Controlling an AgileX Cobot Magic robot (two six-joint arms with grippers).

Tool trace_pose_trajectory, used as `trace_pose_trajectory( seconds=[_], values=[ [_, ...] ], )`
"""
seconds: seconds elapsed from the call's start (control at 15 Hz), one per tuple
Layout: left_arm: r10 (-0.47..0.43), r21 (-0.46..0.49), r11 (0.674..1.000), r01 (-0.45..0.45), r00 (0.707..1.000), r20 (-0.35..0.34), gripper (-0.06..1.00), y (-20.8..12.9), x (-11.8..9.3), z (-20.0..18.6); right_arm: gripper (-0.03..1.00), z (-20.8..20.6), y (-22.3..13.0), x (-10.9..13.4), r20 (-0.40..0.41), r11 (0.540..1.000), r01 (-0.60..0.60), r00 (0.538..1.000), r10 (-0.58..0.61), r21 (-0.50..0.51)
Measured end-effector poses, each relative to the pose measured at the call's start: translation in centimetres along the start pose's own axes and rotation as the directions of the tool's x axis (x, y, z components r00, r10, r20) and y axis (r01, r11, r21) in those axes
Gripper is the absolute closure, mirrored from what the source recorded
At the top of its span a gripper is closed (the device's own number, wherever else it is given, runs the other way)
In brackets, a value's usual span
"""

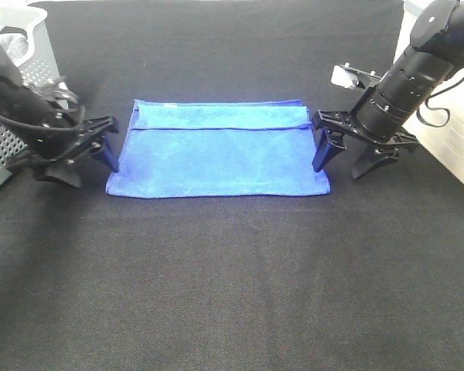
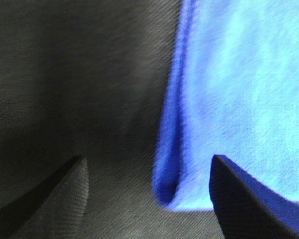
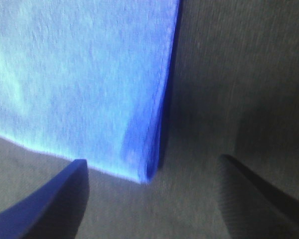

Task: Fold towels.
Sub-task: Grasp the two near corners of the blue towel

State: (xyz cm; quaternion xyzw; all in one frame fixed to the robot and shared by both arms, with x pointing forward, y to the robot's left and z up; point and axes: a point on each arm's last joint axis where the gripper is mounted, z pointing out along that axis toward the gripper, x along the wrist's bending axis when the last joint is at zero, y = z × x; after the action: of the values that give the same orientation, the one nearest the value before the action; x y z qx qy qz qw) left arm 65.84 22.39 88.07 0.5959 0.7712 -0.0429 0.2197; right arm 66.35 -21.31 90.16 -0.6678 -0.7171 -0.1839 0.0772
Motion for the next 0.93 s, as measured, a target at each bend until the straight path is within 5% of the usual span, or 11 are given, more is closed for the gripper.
trace_pose_trajectory(
  seconds=[0.33,0.47,0.6,0.73,0.93],
  values=[
    [-0.019,-0.006,1.000,0.020,0.999,0.027,0.29,-0.4,-1.1,1.9,0.30,2.6,-0.1,-0.1,-0.100,1.000,-0.027,0.995,0.028,0.014],
    [0.018,-0.005,1.000,-0.017,0.999,0.042,0.31,-0.5,-2.0,2.3,0.39,3.1,0.1,0.1,-0.146,0.998,-0.061,0.987,0.062,0.007],
    [0.032,0.003,0.999,-0.032,0.998,0.049,0.52,-0.9,-2.5,2.9,0.61,3.7,0.1,-0.1,-0.145,0.997,-0.078,0.986,0.077,-0.003],
    [0.027,0.011,1.000,-0.027,0.999,0.047,0.87,-0.9,-2.4,3.1,0.89,3.8,0.1,-0.3,-0.126,0.997,-0.080,0.989,0.079,0.003],
    [0.014,0.077,0.997,-0.018,0.999,0.051,0.94,-1.3,-1.9,2.9,0.97,3.7,-0.3,-0.4,-0.113,0.995,-0.094,0.989,0.098,0.041]
  ],
)
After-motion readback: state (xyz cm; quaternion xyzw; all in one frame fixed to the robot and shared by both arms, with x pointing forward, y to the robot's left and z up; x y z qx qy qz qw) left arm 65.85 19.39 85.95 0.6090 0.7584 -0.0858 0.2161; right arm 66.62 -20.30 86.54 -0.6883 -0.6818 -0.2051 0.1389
